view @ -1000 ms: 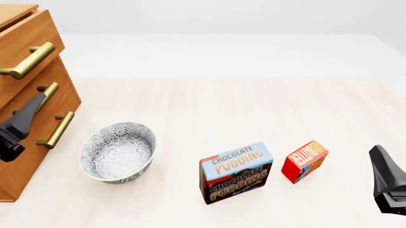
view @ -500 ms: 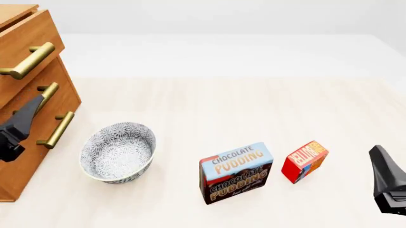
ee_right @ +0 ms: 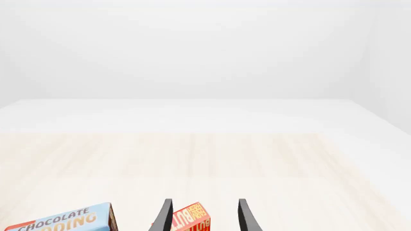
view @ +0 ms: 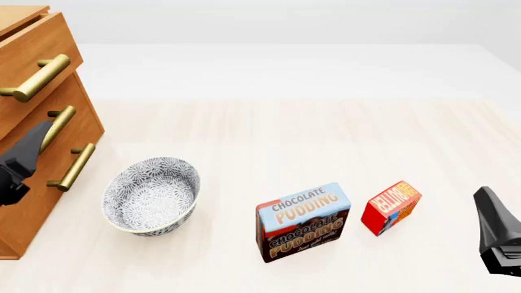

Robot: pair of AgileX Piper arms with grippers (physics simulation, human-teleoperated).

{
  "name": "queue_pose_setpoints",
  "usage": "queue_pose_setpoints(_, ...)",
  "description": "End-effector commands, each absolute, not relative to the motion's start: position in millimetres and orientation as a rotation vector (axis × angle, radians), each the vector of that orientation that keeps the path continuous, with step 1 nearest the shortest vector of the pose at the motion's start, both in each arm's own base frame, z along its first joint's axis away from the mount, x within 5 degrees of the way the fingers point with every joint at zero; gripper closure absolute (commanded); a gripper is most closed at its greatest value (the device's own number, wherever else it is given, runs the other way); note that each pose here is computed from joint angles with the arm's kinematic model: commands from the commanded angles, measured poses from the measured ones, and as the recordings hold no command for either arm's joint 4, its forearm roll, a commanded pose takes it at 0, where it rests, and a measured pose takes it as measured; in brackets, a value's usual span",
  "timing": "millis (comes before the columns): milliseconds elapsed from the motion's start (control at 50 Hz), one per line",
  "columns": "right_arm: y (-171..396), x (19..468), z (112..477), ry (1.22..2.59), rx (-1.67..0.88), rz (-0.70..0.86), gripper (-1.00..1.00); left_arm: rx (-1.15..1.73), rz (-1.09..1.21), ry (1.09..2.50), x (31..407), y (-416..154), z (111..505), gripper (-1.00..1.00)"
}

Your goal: Put the butter at the back in the top drawer of the cabinet and close it.

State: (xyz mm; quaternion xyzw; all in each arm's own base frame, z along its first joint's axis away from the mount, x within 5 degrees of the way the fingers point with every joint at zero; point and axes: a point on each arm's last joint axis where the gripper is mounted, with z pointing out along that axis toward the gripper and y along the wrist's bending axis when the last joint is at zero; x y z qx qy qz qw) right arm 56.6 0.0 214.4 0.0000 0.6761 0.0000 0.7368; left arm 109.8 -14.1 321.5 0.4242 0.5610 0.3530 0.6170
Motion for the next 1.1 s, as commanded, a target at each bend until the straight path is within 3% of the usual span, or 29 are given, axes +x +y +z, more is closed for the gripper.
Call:
queue_pose_setpoints(20,0.0,56.6,214.4,1.485,0.000,0.000,-1.00,0.975,0.827,1.295,113.2,-13.2,320.6,-1.00)
queue_pose_setpoints(280,0.0,56.6,214.4,1.485,0.000,0.000,-1.00,0.971,0.865,1.323,135.1,-10.4,313.9,-1.00)
queue_pose_setpoints(1100,0.0,56.6,214.4,1.485,0.000,0.000,-1.00,0.963,0.896,1.349,139.1,-5.6,308.3,-1.00)
